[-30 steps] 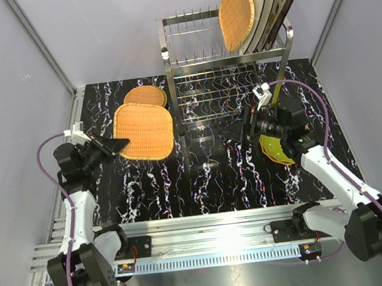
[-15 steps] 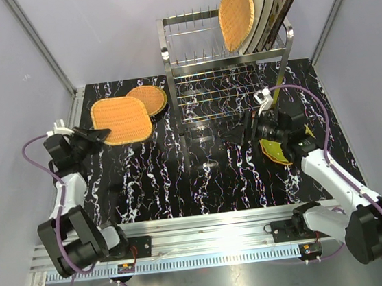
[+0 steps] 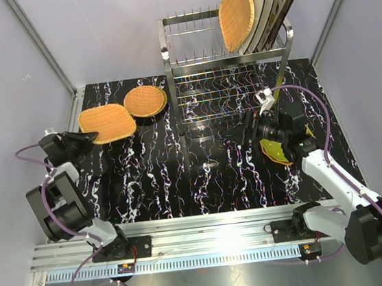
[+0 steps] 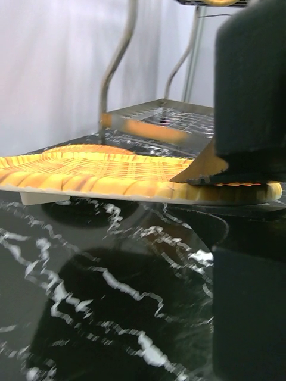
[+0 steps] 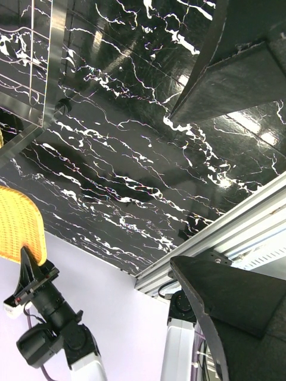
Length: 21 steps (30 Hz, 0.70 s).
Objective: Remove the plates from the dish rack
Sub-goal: Place the plate on the table
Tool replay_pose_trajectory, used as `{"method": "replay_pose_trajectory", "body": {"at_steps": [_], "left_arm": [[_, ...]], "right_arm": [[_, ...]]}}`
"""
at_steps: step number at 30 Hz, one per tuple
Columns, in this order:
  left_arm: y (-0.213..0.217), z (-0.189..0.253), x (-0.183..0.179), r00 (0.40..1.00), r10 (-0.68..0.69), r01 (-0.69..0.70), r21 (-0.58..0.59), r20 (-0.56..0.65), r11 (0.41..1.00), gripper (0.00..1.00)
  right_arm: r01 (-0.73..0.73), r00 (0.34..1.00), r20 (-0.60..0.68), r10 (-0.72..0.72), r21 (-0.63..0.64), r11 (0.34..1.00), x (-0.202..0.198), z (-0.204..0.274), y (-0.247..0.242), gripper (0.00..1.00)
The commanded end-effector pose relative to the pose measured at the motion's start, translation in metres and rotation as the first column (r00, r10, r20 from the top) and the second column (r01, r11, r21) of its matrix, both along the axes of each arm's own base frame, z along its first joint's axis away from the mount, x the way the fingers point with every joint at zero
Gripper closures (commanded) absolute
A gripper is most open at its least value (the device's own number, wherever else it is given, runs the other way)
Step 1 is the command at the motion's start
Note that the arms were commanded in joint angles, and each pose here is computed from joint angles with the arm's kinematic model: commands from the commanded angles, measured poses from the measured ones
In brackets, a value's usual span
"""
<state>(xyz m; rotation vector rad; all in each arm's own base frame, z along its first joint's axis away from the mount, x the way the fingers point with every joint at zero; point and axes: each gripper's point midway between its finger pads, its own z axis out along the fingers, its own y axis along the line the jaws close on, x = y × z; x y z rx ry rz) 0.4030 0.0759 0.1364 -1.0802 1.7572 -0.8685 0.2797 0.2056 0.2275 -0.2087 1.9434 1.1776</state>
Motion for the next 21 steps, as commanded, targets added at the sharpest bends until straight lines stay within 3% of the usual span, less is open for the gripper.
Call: {"method": "replay_pose_trajectory", "body": {"at_steps": [1, 16, 19, 21], "left_arm": [[0.030, 0.041, 0.030, 0.986, 0.020, -0.035, 0.091, 0.165, 0.995, 1.00], [0.063, -0.016, 0.067, 0.996, 0.046, -0.050, 0.065, 0.071, 0.997, 0.98], [0.064, -0.032, 0.069, 0.999, 0.037, -0.039, 0.056, 0.028, 0.998, 0.91], [0.063, -0.043, 0.068, 1.000, 0.028, -0.027, 0.050, -0.003, 0.998, 0.80]], "right_arm": [[0.010, 0.999, 0.050, -0.009, -0.004, 1.000, 0.007, 0.006, -0.002, 0.00], [0.004, 0.999, 0.040, -0.003, -0.020, 1.000, 0.015, 0.003, -0.005, 0.00], [0.002, 0.999, 0.039, -0.001, -0.027, 1.000, 0.017, 0.003, -0.006, 0.00], [0.002, 0.999, 0.040, -0.001, -0.032, 0.999, 0.018, 0.002, -0.007, 0.00]]}}
